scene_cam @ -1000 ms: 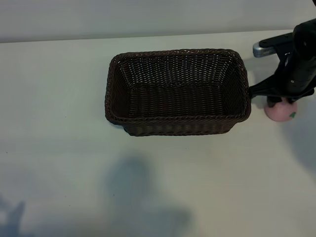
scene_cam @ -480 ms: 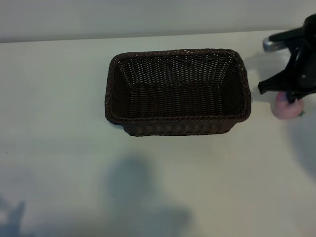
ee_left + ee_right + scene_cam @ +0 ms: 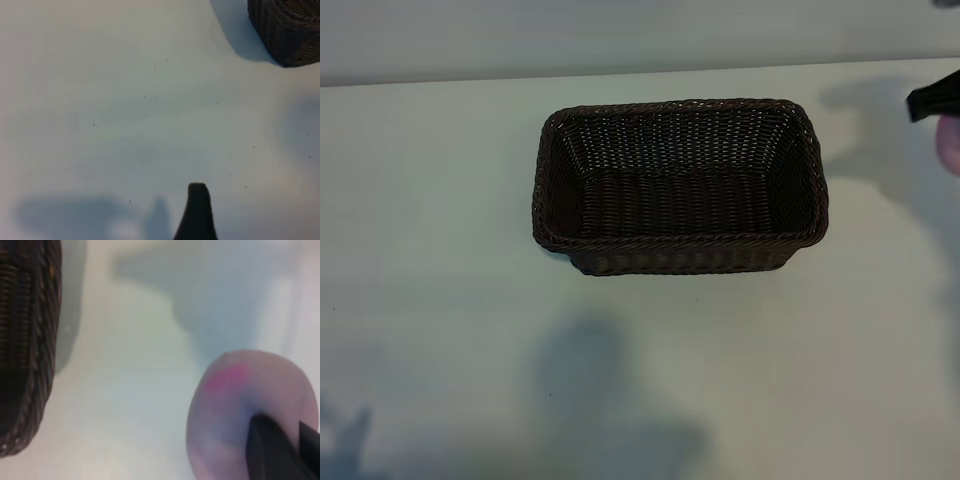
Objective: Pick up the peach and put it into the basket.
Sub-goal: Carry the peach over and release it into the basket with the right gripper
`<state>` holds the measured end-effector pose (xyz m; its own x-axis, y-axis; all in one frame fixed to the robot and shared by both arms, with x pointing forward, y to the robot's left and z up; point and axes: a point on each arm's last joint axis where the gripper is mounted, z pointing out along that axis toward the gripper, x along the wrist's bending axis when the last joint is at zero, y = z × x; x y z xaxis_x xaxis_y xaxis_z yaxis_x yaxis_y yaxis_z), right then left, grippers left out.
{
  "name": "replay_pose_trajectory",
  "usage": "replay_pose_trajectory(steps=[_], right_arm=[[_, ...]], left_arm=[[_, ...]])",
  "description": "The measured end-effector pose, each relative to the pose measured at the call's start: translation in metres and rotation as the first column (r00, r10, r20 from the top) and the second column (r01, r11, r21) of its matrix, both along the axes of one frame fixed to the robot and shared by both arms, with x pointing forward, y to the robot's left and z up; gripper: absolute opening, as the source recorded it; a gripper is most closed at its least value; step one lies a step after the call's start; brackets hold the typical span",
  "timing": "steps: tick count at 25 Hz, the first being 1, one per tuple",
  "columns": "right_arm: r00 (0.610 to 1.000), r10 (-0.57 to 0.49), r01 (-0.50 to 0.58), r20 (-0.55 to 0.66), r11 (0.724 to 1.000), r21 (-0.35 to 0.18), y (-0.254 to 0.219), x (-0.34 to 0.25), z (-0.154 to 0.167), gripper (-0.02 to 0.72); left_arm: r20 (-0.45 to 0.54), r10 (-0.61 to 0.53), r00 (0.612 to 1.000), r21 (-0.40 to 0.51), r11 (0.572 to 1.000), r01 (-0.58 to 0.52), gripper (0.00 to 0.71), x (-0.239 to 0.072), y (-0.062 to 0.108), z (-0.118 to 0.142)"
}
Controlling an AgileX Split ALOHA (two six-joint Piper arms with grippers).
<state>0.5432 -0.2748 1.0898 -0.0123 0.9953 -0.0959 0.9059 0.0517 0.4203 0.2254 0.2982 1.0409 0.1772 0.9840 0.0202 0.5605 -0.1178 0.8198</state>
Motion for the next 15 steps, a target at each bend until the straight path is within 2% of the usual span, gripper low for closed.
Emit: replay_pose_trajectory(steps=[3, 9, 15], right_arm=[[1.000, -0.004, 0.003, 0.014, 1.000, 0.013, 0.001, -0.002, 0.020, 0.044], [0.998, 0.038, -0.044, 0.044, 0.991, 0.129, 0.017, -0.002, 0.037, 0.044], [0.989, 0.145, -0.150, 0.043, 0.976, 0.156, 0.052, -0.009, 0.038, 0.044]], left_arm=[[0.000, 0.000, 1.000, 0.000, 1.000, 0.000, 0.597, 0.000, 0.000, 0.000], [0.000, 0.000, 1.000, 0.000, 1.000, 0.000, 0.596, 0.000, 0.000, 0.000], [0.000, 0.000, 1.000, 0.000, 1.000, 0.000, 0.596, 0.000, 0.000, 0.000]])
